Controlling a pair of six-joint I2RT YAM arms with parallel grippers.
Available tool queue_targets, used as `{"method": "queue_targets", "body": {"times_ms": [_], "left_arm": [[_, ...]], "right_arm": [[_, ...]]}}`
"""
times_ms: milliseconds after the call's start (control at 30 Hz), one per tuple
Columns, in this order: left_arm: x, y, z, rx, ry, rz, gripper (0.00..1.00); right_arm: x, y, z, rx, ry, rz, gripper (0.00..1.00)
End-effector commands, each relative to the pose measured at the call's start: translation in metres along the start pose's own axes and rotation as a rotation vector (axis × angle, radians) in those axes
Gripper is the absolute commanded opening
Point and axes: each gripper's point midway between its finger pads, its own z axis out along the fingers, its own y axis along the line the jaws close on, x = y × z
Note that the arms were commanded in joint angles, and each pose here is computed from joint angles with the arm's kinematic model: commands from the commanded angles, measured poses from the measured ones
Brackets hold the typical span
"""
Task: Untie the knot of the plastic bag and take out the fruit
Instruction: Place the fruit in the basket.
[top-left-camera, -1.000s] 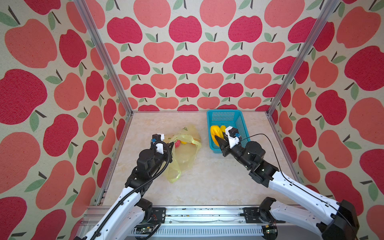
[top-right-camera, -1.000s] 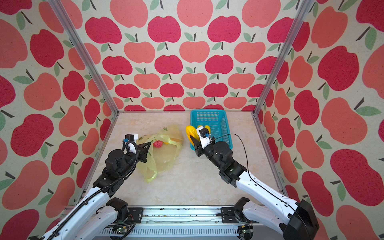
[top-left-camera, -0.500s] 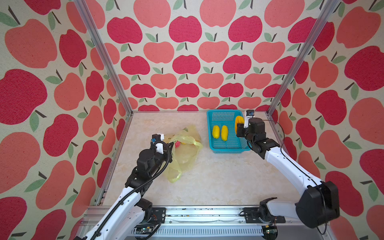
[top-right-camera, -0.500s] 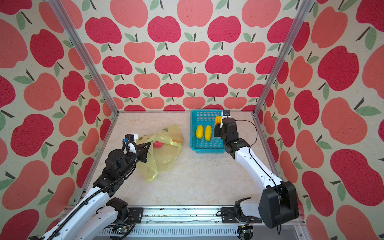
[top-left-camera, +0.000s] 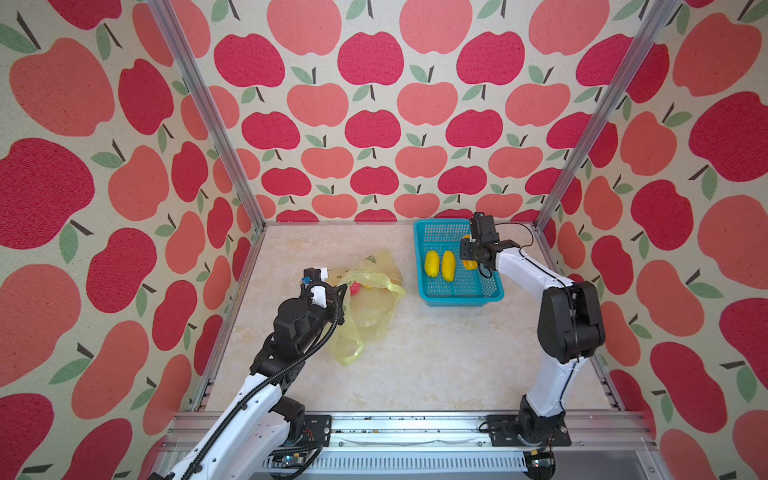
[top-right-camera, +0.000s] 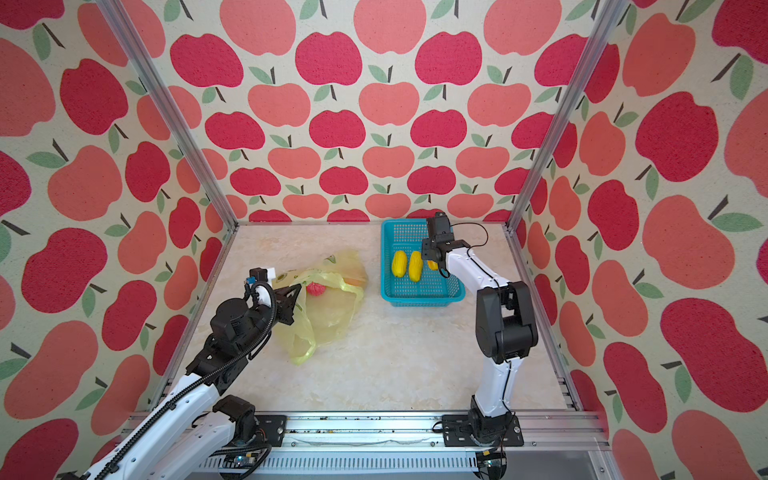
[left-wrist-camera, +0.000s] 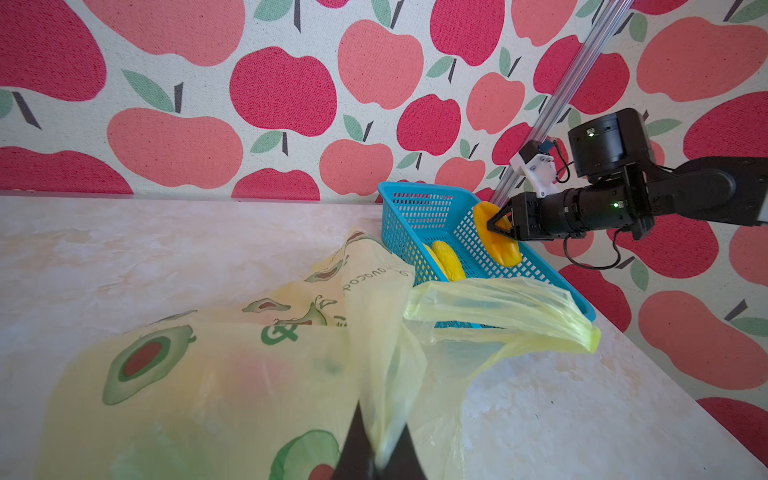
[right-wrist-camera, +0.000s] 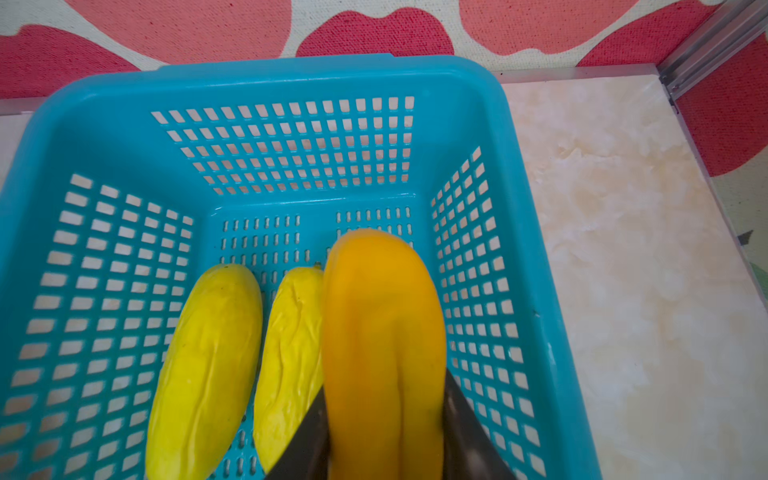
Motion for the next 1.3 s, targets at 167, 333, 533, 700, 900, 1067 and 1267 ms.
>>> {"method": "queue_targets", "body": {"times_ms": [167, 333, 533, 700, 900, 1067, 1267], "left_arm": [[-0.008, -0.002, 0.000, 0.005, -0.007, -0.006, 0.00], [-0.007, -0.001, 0.001, 0.001, -0.006, -0.006, 0.00], [-0.005, 0.000, 0.003, 0.006, 0.005, -0.016, 0.00], [-0.006, -0.002, 0.003, 0.018, 0.005, -0.031, 0.00], [-0.002, 0.000, 0.007, 0.018, 0.022, -0.039, 0.00], [-0.001, 0.009, 0.006, -0.023, 0.016, -0.030, 0.00], [-0.003, 0.008, 0.005, -0.021, 0.009, -0.023, 0.00]], "right_arm": [[0.004, -0.010, 0.041, 0.088, 0.079, -0.056, 0.23], [0.009, -0.016, 0.055, 0.098, 0.092, -0.054, 0.28], [0.019, -0.012, 0.068, 0.076, 0.126, -0.041, 0.38], [0.021, -0.012, 0.066, 0.074, 0.148, -0.032, 0.57], [0.016, -0.011, 0.032, 0.039, 0.105, -0.002, 0.81], [0.004, -0.014, -0.016, 0.035, 0.029, 0.009, 0.87], [-0.001, 0.002, -0.093, -0.030, -0.140, -0.004, 0.87]]}}
